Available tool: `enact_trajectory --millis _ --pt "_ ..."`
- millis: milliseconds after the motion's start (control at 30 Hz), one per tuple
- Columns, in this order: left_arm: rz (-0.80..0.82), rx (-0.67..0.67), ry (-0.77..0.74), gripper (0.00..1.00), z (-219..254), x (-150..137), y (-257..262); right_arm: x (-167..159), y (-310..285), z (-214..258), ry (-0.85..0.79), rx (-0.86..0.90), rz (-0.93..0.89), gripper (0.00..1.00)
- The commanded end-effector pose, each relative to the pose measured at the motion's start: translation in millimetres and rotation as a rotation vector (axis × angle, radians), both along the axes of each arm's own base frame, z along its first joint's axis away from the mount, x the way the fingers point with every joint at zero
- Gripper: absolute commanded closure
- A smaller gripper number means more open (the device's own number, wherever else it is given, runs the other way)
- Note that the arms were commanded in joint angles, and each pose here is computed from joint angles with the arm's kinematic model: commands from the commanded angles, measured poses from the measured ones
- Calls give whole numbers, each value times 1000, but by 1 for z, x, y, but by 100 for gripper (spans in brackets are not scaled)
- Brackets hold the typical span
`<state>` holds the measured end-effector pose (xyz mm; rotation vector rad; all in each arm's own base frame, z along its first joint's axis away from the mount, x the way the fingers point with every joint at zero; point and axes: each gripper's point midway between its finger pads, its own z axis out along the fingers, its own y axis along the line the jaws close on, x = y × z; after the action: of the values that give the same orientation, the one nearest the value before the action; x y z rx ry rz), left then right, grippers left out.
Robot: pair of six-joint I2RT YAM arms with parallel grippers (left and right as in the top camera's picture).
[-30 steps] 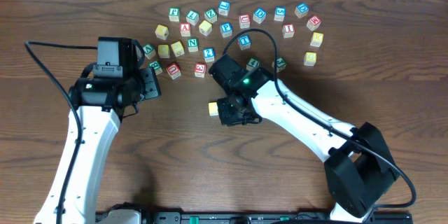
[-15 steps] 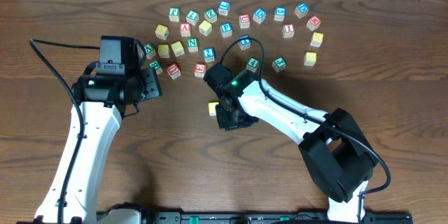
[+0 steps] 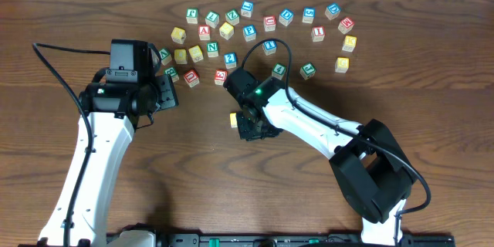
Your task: Spell out CORL
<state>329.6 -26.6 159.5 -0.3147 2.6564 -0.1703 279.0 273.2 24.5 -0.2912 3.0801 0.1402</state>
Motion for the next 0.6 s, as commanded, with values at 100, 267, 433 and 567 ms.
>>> enact_trajectory --millis 100,267,433,567 --pt "6 10 -9 46 4 3 3 2 1 -3 -15 -14 15 69" --pt "6 10 -9 46 4 3 3 3 2 -3 -18 -12 14 69" --pt "6 10 -9 46 4 3 3 4 2 -3 -21 -14 14 69" --pt "6 11 2 46 1 3 3 6 3 -3 -30 -11 14 69"
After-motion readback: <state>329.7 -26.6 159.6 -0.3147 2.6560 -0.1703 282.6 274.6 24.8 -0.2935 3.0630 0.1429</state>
